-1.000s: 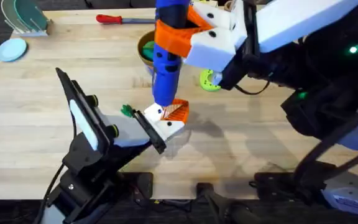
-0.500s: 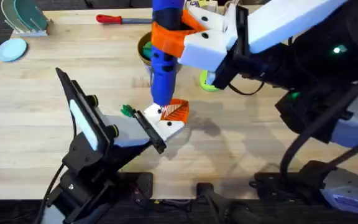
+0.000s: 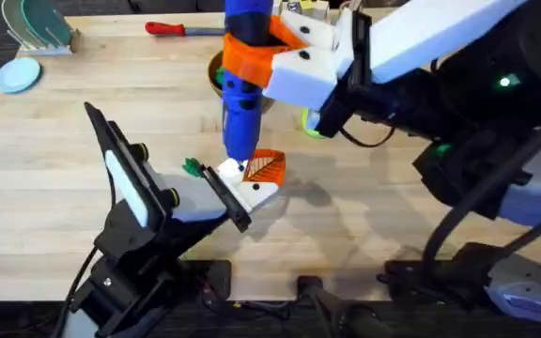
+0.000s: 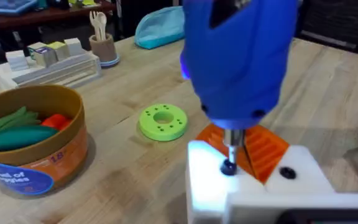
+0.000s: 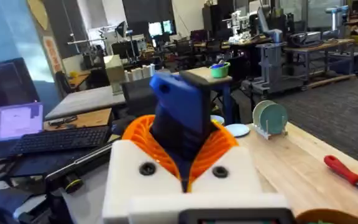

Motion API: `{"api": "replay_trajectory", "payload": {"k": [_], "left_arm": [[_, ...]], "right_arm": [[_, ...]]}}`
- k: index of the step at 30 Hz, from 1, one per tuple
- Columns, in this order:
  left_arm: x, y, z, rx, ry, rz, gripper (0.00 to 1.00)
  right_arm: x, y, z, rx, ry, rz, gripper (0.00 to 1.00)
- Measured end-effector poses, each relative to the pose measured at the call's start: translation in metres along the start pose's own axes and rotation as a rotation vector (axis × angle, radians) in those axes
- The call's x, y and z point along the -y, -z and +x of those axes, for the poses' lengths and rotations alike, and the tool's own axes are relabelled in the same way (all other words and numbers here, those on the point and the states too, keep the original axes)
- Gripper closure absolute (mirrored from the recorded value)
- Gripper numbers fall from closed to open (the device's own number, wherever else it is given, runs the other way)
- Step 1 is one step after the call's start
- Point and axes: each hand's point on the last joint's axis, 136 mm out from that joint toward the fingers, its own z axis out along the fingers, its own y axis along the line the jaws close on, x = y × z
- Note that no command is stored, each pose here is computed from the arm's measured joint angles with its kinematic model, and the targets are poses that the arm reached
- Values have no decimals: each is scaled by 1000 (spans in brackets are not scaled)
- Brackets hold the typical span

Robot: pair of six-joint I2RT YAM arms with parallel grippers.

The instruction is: Pick up the gripper from the table and insert it into the empty holder that is missing its gripper. Then pick up a screw, insert it into the mounting hole, and use the screwdriver to tighten it. Finally, clean up the table by picking up the vegetable and placing it into the bucket.

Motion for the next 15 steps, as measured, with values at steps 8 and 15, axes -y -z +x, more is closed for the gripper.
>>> {"api": "replay_trajectory", "payload": {"k": [8,15], "left_arm": [[0,0,0,0,0,0,987],[0,0,0,0,0,0,987]], "right_arm": [[1,0,1,-5,28,6,981],[1,0,2,-7,40,6,981]]}}
